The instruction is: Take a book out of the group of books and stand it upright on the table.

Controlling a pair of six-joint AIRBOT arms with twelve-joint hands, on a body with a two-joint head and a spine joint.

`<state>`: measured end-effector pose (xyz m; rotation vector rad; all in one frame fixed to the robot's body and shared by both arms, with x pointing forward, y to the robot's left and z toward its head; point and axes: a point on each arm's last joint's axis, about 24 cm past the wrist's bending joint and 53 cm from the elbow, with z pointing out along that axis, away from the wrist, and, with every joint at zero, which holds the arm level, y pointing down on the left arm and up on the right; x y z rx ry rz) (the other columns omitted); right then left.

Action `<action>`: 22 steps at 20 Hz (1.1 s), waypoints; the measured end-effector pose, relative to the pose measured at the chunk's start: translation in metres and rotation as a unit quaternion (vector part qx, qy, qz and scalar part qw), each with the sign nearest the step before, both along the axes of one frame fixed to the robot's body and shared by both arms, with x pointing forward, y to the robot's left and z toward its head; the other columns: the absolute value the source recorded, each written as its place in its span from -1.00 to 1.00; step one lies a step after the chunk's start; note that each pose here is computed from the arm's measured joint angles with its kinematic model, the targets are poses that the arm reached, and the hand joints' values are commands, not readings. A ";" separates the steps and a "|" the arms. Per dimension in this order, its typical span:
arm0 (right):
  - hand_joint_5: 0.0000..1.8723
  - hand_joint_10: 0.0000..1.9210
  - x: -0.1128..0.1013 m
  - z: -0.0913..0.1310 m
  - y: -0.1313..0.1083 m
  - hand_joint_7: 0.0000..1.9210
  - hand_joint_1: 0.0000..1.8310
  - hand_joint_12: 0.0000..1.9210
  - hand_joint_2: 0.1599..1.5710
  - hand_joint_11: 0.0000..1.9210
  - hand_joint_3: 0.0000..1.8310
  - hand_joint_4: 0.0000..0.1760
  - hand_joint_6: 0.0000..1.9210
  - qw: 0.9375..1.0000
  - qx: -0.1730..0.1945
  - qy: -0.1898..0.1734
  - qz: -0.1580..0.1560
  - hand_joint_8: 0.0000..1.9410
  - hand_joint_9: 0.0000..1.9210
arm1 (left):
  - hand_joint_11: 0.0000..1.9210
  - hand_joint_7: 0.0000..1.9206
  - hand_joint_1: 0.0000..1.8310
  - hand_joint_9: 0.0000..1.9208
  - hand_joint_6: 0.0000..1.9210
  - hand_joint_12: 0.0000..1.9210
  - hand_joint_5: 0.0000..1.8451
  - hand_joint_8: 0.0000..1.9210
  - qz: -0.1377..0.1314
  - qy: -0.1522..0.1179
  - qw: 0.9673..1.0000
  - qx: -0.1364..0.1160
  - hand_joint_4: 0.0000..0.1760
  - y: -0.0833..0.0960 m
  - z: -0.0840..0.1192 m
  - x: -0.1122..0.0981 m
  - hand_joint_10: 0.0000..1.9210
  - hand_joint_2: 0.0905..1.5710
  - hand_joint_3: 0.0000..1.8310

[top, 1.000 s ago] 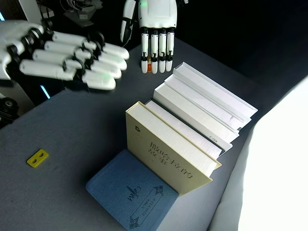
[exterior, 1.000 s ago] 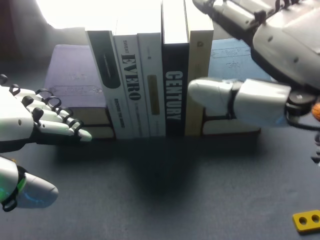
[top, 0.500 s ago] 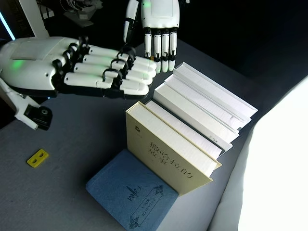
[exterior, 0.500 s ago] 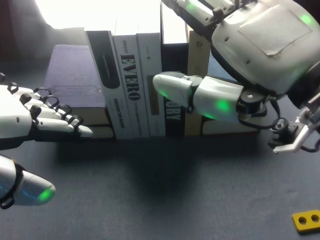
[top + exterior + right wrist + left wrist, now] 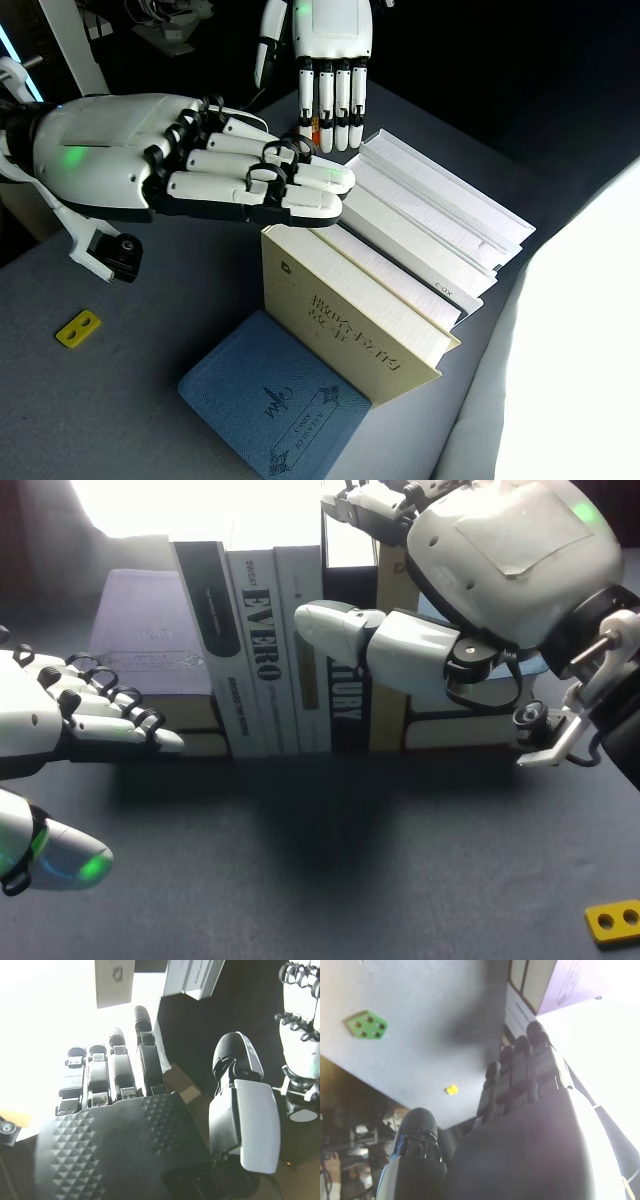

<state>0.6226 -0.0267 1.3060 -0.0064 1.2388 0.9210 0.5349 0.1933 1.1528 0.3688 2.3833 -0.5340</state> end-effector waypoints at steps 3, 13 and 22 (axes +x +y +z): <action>-0.45 -0.99 0.003 -0.004 -0.001 -0.83 -1.00 -1.00 0.45 -1.00 -0.99 -0.96 -0.92 1.000 -0.002 0.001 -0.004 -0.98 -0.98 | -1.00 -0.94 -1.00 -0.95 -1.00 -0.66 -0.97 -1.00 0.000 0.000 1.000 0.000 -0.53 0.000 0.000 0.000 -1.00 0.63 -1.00; -0.37 -0.99 0.005 -0.019 -0.003 -0.82 -1.00 -1.00 0.49 -1.00 -0.98 -1.00 -0.91 1.000 -0.013 0.009 -0.007 -0.99 -0.98 | -1.00 -0.94 -1.00 -0.94 -1.00 -0.59 -0.97 -1.00 0.000 0.000 1.000 0.000 -0.52 0.000 0.000 0.000 -1.00 0.63 -1.00; -0.25 -1.00 0.000 -0.018 0.002 -0.81 -1.00 -1.00 0.48 -1.00 -1.00 -1.00 -0.94 1.000 -0.028 -0.006 0.000 -1.00 -1.00 | -1.00 -0.90 -1.00 -0.90 -1.00 -0.57 -0.91 -1.00 0.000 0.001 1.000 0.001 -0.59 0.000 0.000 0.000 -1.00 0.64 -1.00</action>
